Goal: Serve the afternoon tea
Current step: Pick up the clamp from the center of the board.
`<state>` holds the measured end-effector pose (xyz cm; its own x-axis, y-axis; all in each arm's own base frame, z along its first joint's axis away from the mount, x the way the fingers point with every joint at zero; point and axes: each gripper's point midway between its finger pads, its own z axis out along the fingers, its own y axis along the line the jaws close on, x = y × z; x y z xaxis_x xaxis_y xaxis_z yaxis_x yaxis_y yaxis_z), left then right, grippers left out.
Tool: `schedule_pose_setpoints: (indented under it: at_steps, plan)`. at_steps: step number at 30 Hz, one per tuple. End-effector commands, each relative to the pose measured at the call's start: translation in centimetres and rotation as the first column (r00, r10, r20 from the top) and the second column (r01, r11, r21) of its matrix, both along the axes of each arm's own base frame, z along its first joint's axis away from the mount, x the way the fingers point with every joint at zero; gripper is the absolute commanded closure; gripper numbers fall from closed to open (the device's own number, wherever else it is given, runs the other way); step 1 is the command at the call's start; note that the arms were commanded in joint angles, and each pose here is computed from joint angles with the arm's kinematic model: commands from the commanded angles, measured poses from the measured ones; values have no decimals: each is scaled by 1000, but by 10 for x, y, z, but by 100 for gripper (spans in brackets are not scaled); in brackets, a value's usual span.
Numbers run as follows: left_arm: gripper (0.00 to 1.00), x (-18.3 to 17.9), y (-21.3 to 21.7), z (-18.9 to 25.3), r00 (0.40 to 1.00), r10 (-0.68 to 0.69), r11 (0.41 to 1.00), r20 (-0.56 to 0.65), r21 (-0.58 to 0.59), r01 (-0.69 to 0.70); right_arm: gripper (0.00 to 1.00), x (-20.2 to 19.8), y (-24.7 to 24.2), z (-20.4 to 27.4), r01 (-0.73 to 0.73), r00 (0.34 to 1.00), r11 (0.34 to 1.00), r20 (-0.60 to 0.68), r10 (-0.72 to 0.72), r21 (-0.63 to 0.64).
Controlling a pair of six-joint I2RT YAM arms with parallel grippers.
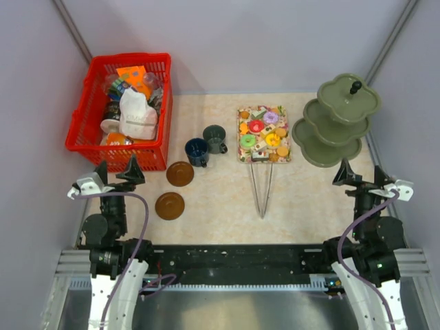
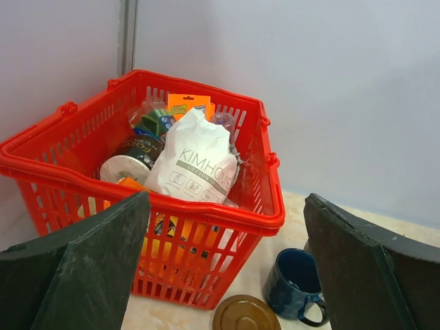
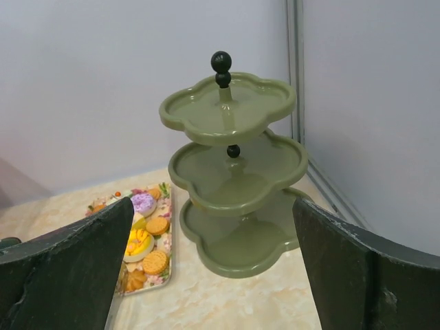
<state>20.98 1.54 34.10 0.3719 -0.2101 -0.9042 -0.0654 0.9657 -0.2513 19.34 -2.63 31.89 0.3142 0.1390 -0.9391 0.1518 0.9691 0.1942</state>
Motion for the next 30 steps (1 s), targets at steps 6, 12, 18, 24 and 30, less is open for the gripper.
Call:
schedule_pose_setpoints:
  at_steps: [6, 12, 18, 24, 30]
  plan:
    - [1, 2, -7, 11, 999, -34, 999, 33, -10, 34, 1, -7, 18, 29, -109, 994, 993, -16, 108, -38]
    - [1, -4, -5, 16, 998, -29, 999, 54, -25, 31, 1, 21, 49, 29, -248, 947, 968, -217, 235, -36]
    - [1, -7, -7, 18, 997, -41, 999, 63, -32, 43, 1, 52, 82, 13, -353, 835, 932, -420, 355, 85]
    - [1, -12, -7, 23, 996, -46, 998, 79, -44, 50, 1, 66, 122, 12, -453, 727, 848, -437, 530, 276]
    - [1, -11, -9, 23, 995, -55, 997, 78, -46, 59, 1, 52, 158, 5, -669, 642, 703, -288, 710, 241]
